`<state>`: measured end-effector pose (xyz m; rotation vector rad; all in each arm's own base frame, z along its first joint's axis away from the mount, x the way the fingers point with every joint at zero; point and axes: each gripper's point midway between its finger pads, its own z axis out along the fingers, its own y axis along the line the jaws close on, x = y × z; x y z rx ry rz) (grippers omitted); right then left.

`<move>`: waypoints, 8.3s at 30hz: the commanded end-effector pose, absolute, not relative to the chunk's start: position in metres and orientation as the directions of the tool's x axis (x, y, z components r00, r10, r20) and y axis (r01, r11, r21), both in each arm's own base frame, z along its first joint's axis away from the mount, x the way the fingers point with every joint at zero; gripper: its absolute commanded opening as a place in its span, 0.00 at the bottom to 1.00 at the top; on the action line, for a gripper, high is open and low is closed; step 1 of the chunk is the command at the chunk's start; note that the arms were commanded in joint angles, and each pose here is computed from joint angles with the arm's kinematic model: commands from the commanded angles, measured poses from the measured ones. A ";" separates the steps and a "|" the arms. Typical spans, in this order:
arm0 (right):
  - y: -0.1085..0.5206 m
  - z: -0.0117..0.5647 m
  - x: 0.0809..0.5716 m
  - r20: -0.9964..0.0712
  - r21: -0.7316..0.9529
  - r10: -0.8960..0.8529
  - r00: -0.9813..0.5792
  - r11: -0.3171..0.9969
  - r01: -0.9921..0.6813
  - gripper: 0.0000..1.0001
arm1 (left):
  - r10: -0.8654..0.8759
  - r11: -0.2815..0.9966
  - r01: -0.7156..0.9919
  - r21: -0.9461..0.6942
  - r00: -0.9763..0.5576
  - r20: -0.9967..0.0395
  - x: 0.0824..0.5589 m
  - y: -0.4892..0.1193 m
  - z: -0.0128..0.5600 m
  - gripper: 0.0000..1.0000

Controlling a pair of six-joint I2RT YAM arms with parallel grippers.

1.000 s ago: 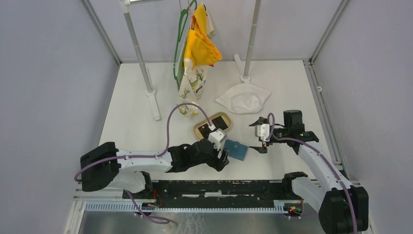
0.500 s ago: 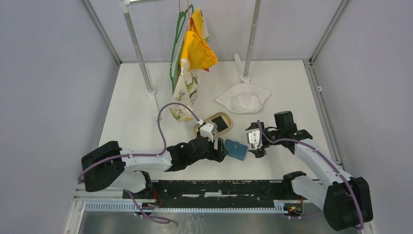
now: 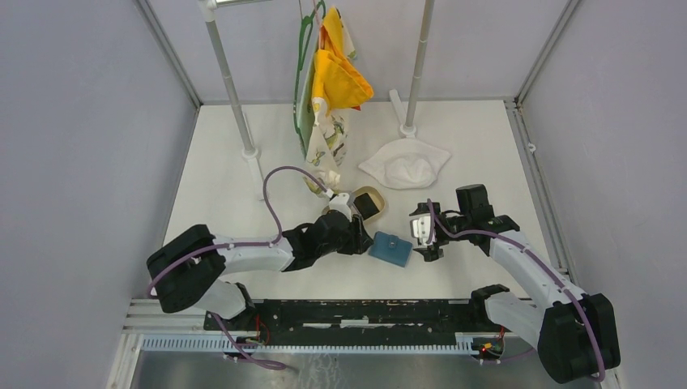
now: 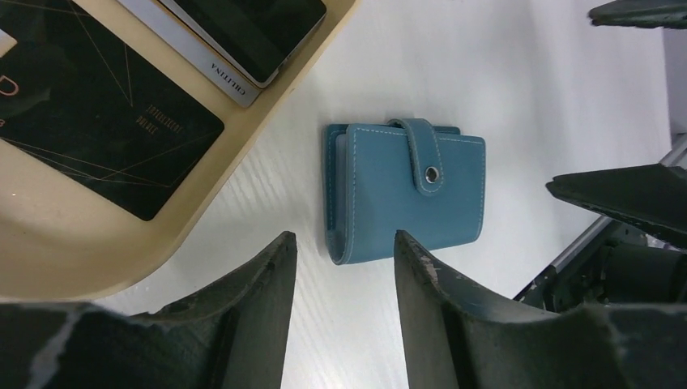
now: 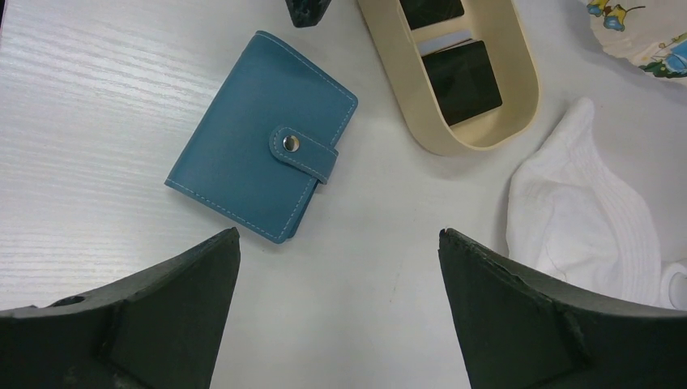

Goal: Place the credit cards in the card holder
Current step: Open the card holder at the center of the board.

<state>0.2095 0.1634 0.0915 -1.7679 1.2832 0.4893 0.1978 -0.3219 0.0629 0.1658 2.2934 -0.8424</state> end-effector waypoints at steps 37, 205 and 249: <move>0.176 0.034 0.196 -0.612 -0.285 -0.692 0.383 -0.259 -0.923 0.46 | 0.274 0.592 0.688 -0.419 -0.661 -0.698 0.165 -0.390 0.039 0.02; 0.114 0.172 0.262 -0.858 -0.289 -0.513 0.025 0.442 -0.849 0.61 | -0.045 0.554 0.448 -0.701 -0.825 -0.563 0.264 -0.515 0.054 0.44; 0.069 0.023 0.256 -0.527 0.039 -0.680 -0.509 0.579 -0.814 0.10 | -0.182 0.557 0.374 -0.742 -0.817 -0.548 0.214 -0.447 0.095 0.68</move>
